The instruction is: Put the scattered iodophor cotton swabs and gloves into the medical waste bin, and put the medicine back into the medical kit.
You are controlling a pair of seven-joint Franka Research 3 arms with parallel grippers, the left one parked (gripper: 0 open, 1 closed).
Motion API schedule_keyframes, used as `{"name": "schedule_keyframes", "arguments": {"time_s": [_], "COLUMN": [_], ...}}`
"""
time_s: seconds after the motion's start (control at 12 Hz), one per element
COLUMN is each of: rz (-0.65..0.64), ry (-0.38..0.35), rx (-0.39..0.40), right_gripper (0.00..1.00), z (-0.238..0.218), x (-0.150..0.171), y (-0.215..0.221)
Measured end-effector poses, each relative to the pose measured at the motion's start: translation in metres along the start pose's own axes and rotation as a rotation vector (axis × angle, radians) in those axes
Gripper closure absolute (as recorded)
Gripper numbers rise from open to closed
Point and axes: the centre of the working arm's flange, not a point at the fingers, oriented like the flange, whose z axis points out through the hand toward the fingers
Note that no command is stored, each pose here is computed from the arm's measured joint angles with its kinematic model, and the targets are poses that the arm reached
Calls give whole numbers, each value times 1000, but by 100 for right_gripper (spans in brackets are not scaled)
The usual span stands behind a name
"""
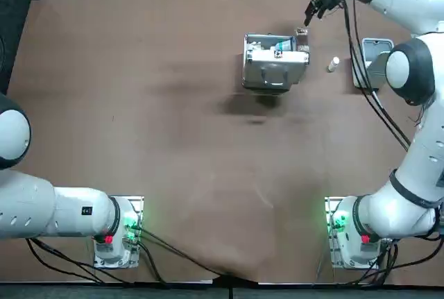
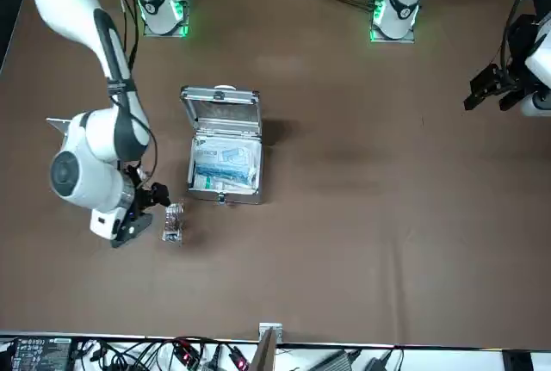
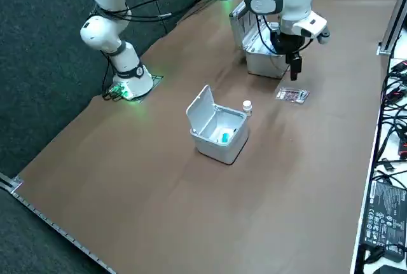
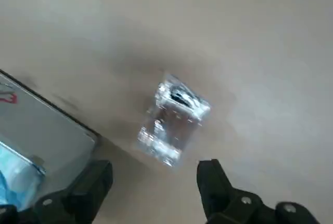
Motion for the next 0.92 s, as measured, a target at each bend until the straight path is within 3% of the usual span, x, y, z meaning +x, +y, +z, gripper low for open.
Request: {"name": "schedule_keyframes", "arguments": {"time_s": [0.42,0.75,0.92], "rz": [-70,-242,-302], "ry": [58,113,115], "rx": [-26,-77,-90], "right_gripper": [4,27,30], "z": [9,39,51], "x": [18,23,25], "y": [-28,-7,6]}}
